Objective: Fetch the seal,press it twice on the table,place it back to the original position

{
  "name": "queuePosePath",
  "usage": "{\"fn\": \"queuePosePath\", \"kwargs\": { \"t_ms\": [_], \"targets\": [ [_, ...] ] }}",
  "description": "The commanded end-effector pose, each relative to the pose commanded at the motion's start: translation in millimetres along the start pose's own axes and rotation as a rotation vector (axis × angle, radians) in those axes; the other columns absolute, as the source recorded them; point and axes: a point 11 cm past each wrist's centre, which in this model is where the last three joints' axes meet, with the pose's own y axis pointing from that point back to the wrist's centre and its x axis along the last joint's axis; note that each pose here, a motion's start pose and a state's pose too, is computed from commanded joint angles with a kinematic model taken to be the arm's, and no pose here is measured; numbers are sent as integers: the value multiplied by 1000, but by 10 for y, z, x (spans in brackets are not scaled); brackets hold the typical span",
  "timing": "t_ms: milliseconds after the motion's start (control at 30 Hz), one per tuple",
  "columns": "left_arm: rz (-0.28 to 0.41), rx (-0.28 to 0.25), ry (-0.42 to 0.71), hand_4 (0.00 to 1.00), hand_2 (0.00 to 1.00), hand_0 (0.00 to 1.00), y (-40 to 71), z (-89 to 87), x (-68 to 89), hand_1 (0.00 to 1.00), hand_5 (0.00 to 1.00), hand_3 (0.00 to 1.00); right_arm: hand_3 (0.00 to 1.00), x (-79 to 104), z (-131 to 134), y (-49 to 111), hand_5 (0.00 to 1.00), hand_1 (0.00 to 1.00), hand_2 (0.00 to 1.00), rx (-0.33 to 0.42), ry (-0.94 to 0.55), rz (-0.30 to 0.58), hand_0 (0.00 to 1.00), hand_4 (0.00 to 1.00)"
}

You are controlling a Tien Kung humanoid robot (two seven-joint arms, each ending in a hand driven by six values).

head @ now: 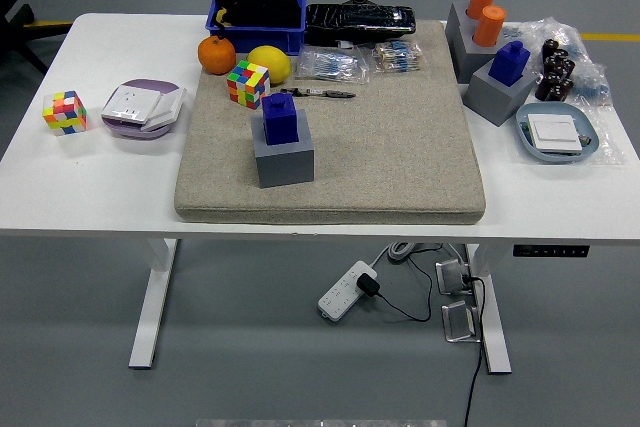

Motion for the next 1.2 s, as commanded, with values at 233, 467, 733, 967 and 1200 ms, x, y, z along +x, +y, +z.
{"fn": "queuePosePath", "kwargs": {
  "t_ms": [233, 467, 733, 967, 1200],
  "targets": [
    [-129, -100, 11, 763, 760, 797, 75, 268, -417, 784, 90, 822, 720, 2, -8, 0, 517, 776, 747, 2, 2, 0, 841, 754],
    [-229, -156, 29, 763, 760, 797, 170, 451, -729, 785, 87, 823, 720, -14, -44, -2, 516, 776, 746, 10, 1, -3, 841, 754],
    [-438, -222, 19, 899, 805, 819, 421, 665, -1236, 817, 55, 855, 721, -27, -3, -5, 517, 776, 747, 0, 1, -6, 840, 754],
    [-548, -266, 18, 931, 818, 826, 605, 841, -1561, 824, 50, 864, 721, -32, -38, -5, 516, 776, 747, 8, 2, -6, 839, 754],
    [-610, -289, 36, 944, 820, 826, 705, 1035, -1897, 827, 16, 867, 720, -46, -42, -9, 517, 776, 747, 7, 1, -9, 839, 753]
  ]
}}
